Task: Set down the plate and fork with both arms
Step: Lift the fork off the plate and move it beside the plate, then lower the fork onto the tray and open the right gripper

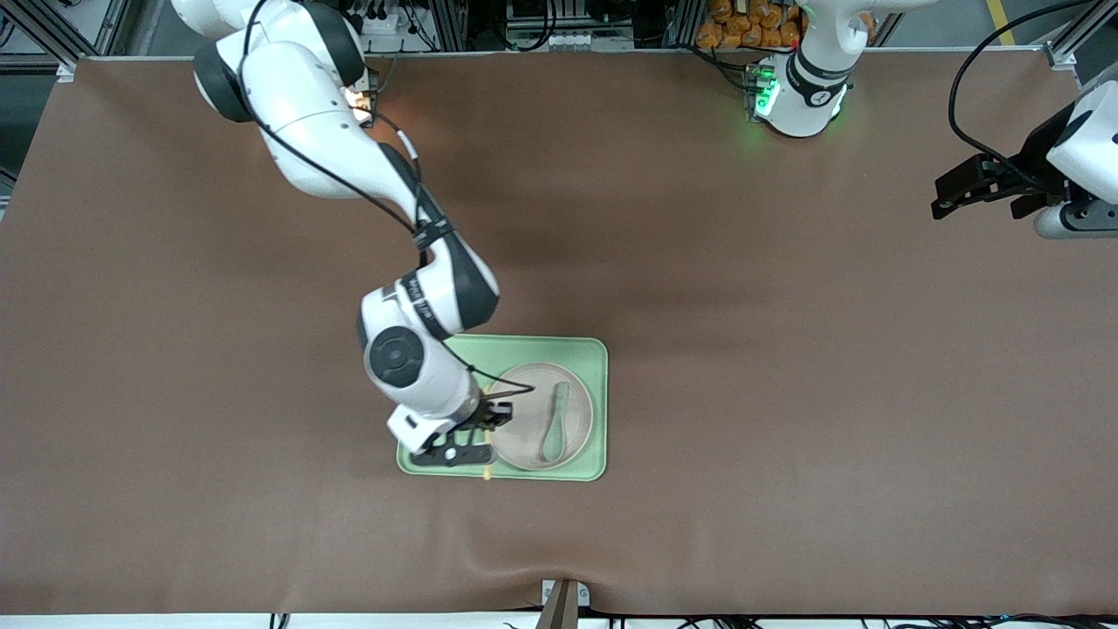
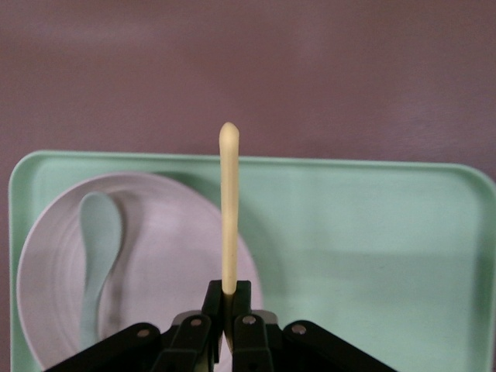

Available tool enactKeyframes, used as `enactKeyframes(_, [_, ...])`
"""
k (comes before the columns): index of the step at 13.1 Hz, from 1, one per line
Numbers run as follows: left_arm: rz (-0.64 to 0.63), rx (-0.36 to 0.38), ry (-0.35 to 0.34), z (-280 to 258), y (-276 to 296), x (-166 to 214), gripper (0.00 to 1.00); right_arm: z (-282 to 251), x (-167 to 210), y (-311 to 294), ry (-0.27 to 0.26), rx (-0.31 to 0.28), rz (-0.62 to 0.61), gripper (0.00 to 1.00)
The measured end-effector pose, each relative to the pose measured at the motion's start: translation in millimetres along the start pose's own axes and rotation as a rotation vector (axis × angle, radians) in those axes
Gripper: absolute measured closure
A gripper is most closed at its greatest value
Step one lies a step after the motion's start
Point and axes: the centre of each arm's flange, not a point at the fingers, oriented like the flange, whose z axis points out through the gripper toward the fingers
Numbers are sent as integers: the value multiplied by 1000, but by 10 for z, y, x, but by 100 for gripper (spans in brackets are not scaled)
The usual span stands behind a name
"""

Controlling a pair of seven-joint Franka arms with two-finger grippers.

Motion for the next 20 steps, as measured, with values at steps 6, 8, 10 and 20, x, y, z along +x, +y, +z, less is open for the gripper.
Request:
enactKeyframes(6, [7, 0, 0, 2, 39, -4, 0, 410, -105, 478, -34, 53, -16, 92])
enactKeyframes(8, [8, 1, 0, 3, 42, -4, 0, 490, -203, 685, -36, 43, -39, 92])
enactKeyframes(10, [8, 1, 0, 3, 42, -4, 0, 435, -250, 761, -44, 41, -52, 92])
enactKeyframes(20, [9, 1, -3, 14, 48, -3, 0, 532, -430, 778, -67, 109, -13, 92])
